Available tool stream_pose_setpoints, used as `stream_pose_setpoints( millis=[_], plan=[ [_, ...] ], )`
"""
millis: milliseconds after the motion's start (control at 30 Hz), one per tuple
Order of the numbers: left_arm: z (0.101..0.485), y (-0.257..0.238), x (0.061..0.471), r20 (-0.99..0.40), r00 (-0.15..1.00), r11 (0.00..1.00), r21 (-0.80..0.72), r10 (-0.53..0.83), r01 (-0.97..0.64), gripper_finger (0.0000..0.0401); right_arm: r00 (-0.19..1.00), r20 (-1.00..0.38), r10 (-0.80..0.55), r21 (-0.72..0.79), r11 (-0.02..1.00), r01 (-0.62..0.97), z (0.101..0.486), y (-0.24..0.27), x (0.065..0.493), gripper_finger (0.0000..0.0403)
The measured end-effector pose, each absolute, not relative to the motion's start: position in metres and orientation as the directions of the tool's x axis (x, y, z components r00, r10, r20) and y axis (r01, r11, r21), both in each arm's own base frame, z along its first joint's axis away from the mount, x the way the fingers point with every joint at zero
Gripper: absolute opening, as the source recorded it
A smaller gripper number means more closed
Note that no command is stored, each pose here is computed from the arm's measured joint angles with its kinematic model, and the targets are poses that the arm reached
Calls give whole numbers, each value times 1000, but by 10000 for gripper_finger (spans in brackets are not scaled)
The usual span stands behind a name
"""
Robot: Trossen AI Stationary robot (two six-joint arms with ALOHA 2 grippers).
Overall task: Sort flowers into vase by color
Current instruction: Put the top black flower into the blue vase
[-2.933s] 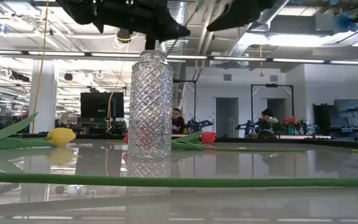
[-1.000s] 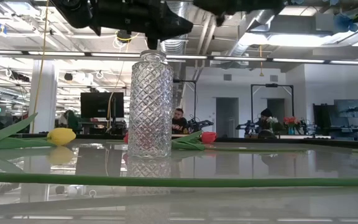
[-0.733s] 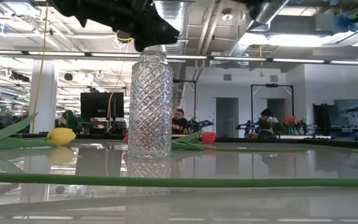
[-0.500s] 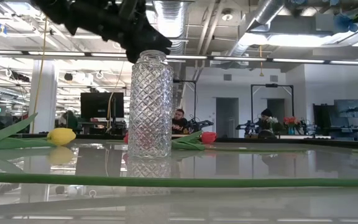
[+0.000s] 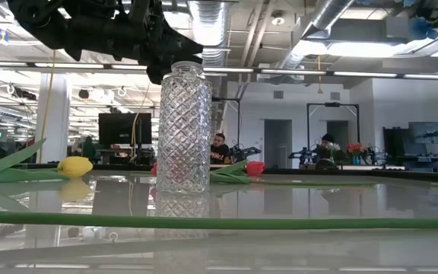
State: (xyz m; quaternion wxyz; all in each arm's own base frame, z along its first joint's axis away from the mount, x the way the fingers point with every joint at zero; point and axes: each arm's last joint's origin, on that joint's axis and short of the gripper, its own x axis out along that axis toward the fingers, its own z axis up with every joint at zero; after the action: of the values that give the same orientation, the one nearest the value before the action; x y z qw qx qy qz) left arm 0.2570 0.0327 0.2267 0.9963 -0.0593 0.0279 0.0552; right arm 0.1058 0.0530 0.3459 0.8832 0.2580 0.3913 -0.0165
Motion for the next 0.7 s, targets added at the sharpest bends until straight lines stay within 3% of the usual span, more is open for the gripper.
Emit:
stream_pose_setpoints(
  millis=[333,500,600,700],
  plan=[
    [227,32,257,-59,994,987,-125,96,-103,162,614,-776,147,422,844,331,326,109,100,27],
    [228,31,257,-48,997,987,-148,54,-60,162,555,-829,68,347,841,415,319,116,88,27],
    [229,31,257,-43,998,985,-162,46,-52,162,614,-789,-18,304,857,416,328,110,84,28],
    [229,31,257,-39,998,983,-174,46,-52,162,736,-665,-130,260,883,391,345,102,84,28]
  ],
)
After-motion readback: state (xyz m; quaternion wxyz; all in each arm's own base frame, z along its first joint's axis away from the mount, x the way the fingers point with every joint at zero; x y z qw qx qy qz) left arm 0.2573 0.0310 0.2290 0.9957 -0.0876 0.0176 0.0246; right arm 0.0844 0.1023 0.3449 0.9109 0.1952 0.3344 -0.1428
